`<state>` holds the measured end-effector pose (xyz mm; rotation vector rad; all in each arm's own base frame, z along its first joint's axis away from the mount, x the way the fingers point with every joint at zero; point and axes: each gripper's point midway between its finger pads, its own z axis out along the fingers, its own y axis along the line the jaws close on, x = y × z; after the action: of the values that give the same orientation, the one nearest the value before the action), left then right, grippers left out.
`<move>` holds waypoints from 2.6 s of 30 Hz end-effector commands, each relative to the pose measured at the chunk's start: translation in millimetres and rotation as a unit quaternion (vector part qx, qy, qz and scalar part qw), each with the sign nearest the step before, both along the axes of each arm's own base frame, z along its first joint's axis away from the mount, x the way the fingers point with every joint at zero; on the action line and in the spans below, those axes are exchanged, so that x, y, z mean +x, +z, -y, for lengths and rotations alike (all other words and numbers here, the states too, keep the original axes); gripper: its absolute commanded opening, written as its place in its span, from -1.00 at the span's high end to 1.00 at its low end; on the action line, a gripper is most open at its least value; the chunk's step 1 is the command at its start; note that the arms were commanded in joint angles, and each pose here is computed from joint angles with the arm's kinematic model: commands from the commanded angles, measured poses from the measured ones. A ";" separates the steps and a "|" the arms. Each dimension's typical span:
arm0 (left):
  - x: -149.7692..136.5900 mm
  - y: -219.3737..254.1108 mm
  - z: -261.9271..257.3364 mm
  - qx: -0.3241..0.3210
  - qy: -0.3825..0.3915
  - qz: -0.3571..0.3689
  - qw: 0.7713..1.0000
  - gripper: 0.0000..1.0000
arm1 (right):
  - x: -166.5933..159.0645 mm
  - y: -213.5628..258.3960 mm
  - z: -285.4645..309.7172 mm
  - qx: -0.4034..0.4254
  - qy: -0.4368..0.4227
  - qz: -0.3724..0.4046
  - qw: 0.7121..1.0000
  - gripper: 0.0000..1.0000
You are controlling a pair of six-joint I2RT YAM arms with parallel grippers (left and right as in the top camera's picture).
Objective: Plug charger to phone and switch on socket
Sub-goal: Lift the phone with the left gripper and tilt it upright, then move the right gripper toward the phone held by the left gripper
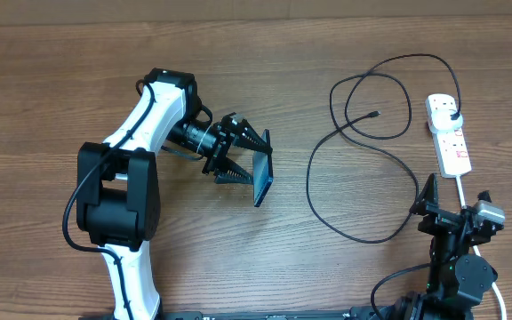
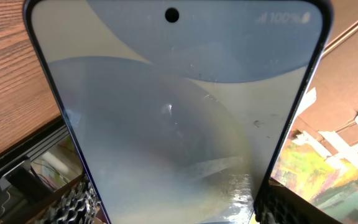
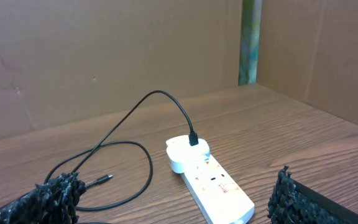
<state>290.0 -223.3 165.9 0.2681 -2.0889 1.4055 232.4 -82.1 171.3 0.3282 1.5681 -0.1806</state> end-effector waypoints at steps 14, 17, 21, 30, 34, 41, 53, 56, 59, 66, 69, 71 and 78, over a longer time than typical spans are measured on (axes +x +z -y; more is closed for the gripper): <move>7.7 13.3 5.1 -0.031 0.011 0.021 0.999 0.11 | -1.0 -1.3 2.6 -0.003 -0.007 0.002 1.000 -1.00; 7.7 13.4 5.1 -0.031 0.011 0.021 0.999 0.11 | -1.0 -1.1 2.6 -0.003 -0.007 0.002 1.000 -1.00; 8.7 14.9 5.8 -0.036 0.015 0.020 0.999 0.10 | -1.0 -1.1 2.6 -0.003 -0.007 0.002 1.000 -1.00; 12.8 21.3 8.5 -0.054 0.028 0.017 0.998 0.11 | 0.9 0.5 -3.1 0.004 0.010 0.008 1.000 -1.00; 12.8 21.3 8.5 -0.054 0.028 0.017 0.998 0.13 | 5.4 1.9 -20.3 0.056 0.061 0.025 0.996 -1.00; 12.8 21.3 8.5 -0.057 0.026 0.026 0.998 0.12 | 6.5 2.9 -26.5 0.136 0.077 0.045 0.987 -1.00; 14.3 20.3 8.8 -0.059 0.026 0.034 0.997 0.10 | -2.4 47.3 -104.4 0.224 0.310 0.095 0.919 -1.00; 14.4 20.2 8.8 -0.059 0.026 0.035 0.997 0.10 | -8.3 59.9 -114.7 0.257 0.338 0.097 0.900 -0.99; 14.9 19.9 8.9 -0.060 0.026 0.037 0.997 0.10 | -16.7 81.1 -123.6 0.271 0.362 0.104 0.886 -1.00; 15.2 19.5 9.0 -0.060 0.025 0.039 0.997 0.10 | -35.4 128.7 -144.7 0.283 0.409 0.082 0.864 -0.99; 15.3 19.6 9.0 -0.060 0.026 0.039 0.997 0.10 | -38.2 153.2 -150.3 0.279 0.420 0.082 0.859 -0.99; 15.5 19.4 9.0 -0.061 0.025 0.041 0.997 0.10 | -34.7 167.1 -151.3 0.283 0.425 0.077 0.856 -0.99; 16.8 18.7 9.3 -0.062 0.025 0.047 0.997 0.10 | -8.1 192.7 -168.9 0.323 0.483 -0.007 0.814 -0.99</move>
<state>298.8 -228.2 172.3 0.2376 -2.0808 1.5134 221.7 69.7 352.1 0.0956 1.5332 1.0627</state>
